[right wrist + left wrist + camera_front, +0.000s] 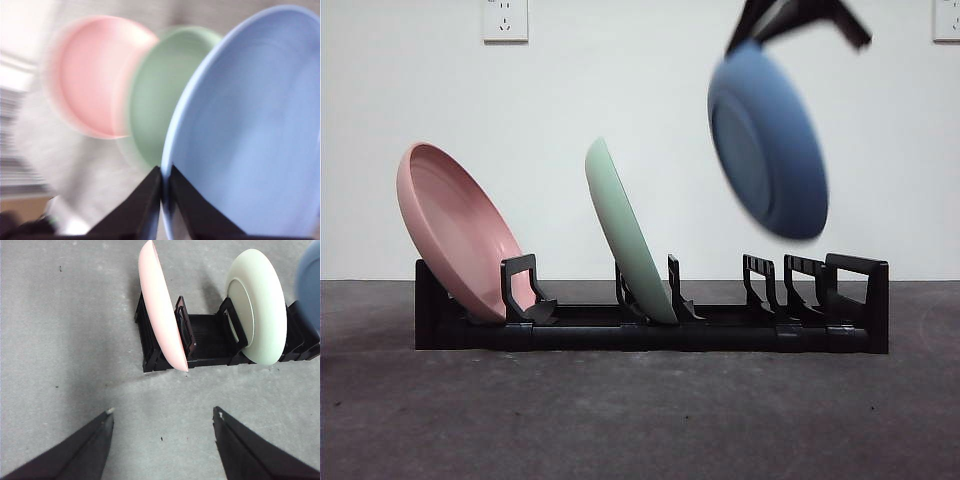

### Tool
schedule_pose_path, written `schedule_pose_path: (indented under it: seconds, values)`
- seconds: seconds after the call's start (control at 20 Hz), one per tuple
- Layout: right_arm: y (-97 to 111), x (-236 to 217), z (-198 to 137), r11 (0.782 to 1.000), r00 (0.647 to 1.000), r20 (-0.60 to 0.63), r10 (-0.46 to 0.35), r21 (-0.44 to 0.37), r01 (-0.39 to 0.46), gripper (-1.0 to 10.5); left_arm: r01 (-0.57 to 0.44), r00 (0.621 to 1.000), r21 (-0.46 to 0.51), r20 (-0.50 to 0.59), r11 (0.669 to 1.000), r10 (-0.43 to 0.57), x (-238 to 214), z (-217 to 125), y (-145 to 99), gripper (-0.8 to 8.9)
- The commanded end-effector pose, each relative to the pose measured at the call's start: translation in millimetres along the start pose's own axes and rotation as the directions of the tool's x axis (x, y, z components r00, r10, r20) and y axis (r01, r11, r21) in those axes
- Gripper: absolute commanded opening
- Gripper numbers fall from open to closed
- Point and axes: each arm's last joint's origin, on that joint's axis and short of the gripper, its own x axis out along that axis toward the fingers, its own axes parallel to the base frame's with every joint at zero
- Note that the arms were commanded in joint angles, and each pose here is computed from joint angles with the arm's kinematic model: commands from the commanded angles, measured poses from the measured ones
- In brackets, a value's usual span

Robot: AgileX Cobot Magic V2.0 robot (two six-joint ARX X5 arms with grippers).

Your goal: Place the plate

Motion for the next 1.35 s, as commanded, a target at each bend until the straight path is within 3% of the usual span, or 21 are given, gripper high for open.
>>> schedule_pose_path:
  seconds: [0.05,0.25,0.45,0.6,0.75,0.95,1.1,1.35]
  values:
    - [21.6,-24.7,-1.3,0.996,0.999,0.026,0.033,-0.084,-0.031,0.1,0.003,1.0,0.01,0.027,1.0,-0.003,-4.2,5.5,-1.9,3.12]
    - [51.0,-60.8,-31.4,0.972,0.999,0.003,0.037,-0.233,-0.035,0.1,0.003,1.0,0.011,0.027,1.0,-0.003,-4.2,5.5,-1.9,3.12]
    - [76.3,-83.9,-75.8,0.931,0.997,0.042,-0.059,-0.359,0.07,0.1,0.003,1.0,0.011,0.028,1.0,-0.003,-4.2,5.6,-1.9,3.12]
    - [74.2,-78.9,-117.6,0.916,0.998,-0.016,-0.062,-0.398,0.05,0.1,0.003,1.0,0.011,0.028,1.0,-0.003,-4.2,5.6,-1.9,3.12]
    - [61.6,-58.9,-160.1,0.89,0.987,-0.086,-0.133,-0.449,0.081,0.1,0.003,1.0,0.011,0.028,1.0,-0.003,-4.2,5.6,-1.9,3.12]
    - [51.9,-21.3,-203.3,0.803,0.951,-0.151,-0.27,-0.581,0.136,0.1,0.003,1.0,0.01,0.026,1.0,-0.003,-3.9,5.7,-1.9,3.12]
    - [62.5,6.7,-219.6,0.737,0.944,-0.174,-0.28,-0.669,0.095,0.1,0.003,1.0,0.01,0.026,1.0,-0.003,-3.9,5.7,-1.9,3.12]
    - [86.1,62.7,-232.5,0.688,0.923,-0.256,-0.288,-0.725,0.013,0.1,0.003,1.0,0.01,0.026,1.0,-0.003,-3.7,5.8,-1.8,3.12]
